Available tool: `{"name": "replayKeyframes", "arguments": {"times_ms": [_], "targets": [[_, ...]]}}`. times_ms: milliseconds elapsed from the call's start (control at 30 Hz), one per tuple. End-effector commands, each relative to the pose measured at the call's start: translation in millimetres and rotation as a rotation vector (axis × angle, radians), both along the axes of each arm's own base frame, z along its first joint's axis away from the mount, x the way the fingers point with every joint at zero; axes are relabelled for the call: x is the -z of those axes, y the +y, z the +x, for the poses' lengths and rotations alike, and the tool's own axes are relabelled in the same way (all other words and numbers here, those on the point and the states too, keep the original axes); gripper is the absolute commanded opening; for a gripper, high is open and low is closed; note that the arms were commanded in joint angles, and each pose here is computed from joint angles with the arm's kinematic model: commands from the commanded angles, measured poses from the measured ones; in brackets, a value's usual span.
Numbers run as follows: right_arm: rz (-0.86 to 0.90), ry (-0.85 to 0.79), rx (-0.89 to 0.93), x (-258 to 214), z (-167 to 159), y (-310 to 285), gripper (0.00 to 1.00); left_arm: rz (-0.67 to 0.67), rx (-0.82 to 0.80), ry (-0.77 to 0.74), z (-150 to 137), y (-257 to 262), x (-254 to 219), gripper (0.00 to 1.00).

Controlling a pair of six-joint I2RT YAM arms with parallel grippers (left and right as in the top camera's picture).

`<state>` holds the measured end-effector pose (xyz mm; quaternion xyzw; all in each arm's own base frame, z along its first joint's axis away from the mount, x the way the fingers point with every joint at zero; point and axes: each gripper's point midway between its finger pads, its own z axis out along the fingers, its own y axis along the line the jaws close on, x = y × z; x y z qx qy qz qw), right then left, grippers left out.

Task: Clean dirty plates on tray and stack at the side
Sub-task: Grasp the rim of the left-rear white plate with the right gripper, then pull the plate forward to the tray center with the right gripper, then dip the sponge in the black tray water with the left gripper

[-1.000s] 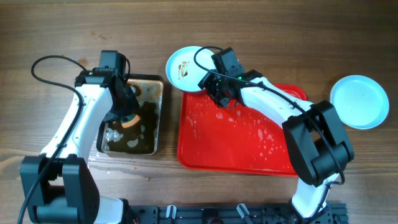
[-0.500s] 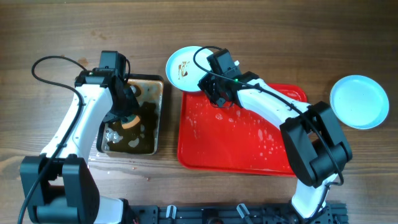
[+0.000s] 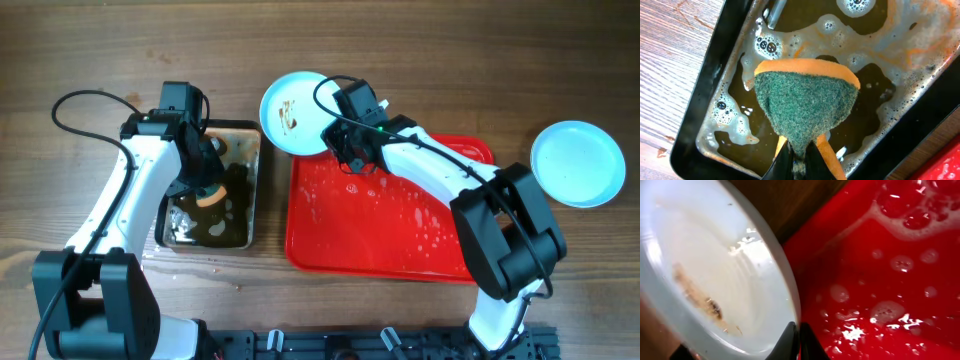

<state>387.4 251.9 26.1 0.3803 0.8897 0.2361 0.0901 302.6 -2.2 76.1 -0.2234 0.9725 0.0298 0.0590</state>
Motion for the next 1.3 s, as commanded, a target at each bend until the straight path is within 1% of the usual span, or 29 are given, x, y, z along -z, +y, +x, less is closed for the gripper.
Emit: {"name": "replayKeyframes", "arguments": {"times_ms": [0, 100, 167, 267, 400, 533, 667, 733, 800, 867, 967, 1033, 1167, 1267], "targets": [[-0.036, 0.025, -0.004, 8, -6, -5, 0.04, -0.011, 0.013, -0.001, -2, -1, 0, 0.04], [-0.119, 0.021, -0.065, 13, -12, -17, 0.04, -0.010, 0.012, -0.002, -2, -1, 0, 0.04], [-0.244, 0.055, -0.103, 21, -24, -39, 0.04, -0.010, 0.013, -0.002, -1, -1, 0, 0.04], [-0.361, 0.098, -0.131, 21, -38, -63, 0.04, -0.010, 0.013, -0.001, -2, -1, 0, 0.04], [-0.492, 0.139, -0.194, 5, -57, -94, 0.04, -0.010, 0.013, -0.002, -1, -1, 0, 0.04], [-0.627, 0.177, -0.203, -17, -75, -125, 0.04, -0.007, 0.040, -0.007, 0, -1, 0, 0.04], [-0.729, 0.196, -0.316, -42, -93, -147, 0.04, -0.007, 0.048, -0.028, 6, -1, -1, 0.04], [-0.765, 0.250, -0.366, -49, -109, -157, 0.04, -0.005, 0.067, -0.028, 8, -1, 1, 0.04], [-0.778, 0.288, -0.419, -49, -119, -161, 0.04, -0.005, 0.069, -0.031, 9, -1, 6, 0.04], [-0.748, 0.328, -0.524, -42, -131, -158, 0.04, -0.006, 0.090, -0.029, 8, -2, 18, 0.04], [-0.733, 0.381, -0.557, -27, -148, -162, 0.04, -0.011, 0.107, -0.017, 3, -7, 42, 0.04], [-0.672, 0.370, -0.606, -13, -152, -153, 0.05, -0.026, 0.124, -0.004, 1, -14, 55, 0.04], [-0.534, 0.360, -0.630, 11, -164, -134, 0.04, -0.113, 0.167, 0.010, 2, -40, 70, 0.04], [-0.505, 0.342, -0.630, 17, -164, -129, 0.04, -0.207, 0.201, 0.004, 5, -64, 76, 0.04]]}}
